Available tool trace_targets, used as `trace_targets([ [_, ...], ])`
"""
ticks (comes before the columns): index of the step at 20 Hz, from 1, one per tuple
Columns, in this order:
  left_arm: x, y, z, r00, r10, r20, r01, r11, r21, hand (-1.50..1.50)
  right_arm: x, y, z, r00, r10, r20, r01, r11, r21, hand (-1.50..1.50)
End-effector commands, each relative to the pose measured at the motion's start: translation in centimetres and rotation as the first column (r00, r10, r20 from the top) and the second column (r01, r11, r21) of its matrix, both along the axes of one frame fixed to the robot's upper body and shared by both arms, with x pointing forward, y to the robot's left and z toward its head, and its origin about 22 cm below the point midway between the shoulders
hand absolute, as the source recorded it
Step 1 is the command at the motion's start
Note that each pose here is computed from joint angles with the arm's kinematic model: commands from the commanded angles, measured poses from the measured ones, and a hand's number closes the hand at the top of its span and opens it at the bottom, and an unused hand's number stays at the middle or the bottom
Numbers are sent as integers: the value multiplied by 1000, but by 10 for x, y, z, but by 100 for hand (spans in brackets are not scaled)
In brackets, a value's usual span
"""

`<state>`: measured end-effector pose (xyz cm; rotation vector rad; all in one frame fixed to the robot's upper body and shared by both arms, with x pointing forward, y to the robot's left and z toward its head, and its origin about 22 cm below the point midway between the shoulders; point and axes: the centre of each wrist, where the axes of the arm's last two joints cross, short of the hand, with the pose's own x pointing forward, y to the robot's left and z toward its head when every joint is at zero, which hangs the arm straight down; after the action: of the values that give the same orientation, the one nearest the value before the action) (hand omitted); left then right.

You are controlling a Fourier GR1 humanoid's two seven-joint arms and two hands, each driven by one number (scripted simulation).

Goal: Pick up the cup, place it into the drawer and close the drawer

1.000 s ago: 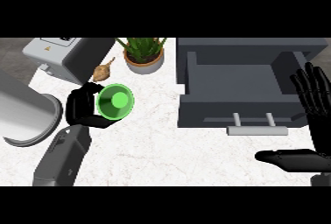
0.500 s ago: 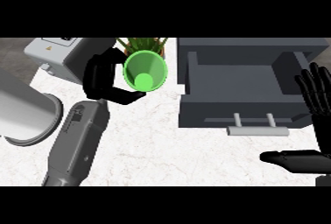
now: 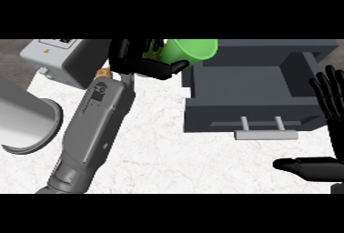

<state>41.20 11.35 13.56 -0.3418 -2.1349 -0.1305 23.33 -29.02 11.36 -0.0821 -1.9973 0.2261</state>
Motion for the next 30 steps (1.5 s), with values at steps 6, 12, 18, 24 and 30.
trace_targets([
  [6, 9, -59, 27, 997, 3, -81, 1, 999, 54, 150, 6, 6, -14, 1000, 9, 4, -9, 1000, -24, -150],
  [12, 24, -72, 30, 986, 34, -163, -21, 997, 80, 150, 6, -6, 13, 1000, 18, 13, -18, 1000, 0, -150],
  [18, 19, -87, 17, 984, 51, -171, -27, 990, 136, 150, 13, -5, -16, 999, 39, 7, -39, 999, -2, -150],
  [24, 15, -95, 4, 974, 97, -204, -55, 977, 204, 150, 16, 7, -14, 999, 41, 11, -41, 999, 0, -150],
  [30, 15, -89, -24, 962, 151, -228, -66, 937, 342, -150, 17, 3, 4, 997, 68, 32, -68, 998, -15, -150],
])
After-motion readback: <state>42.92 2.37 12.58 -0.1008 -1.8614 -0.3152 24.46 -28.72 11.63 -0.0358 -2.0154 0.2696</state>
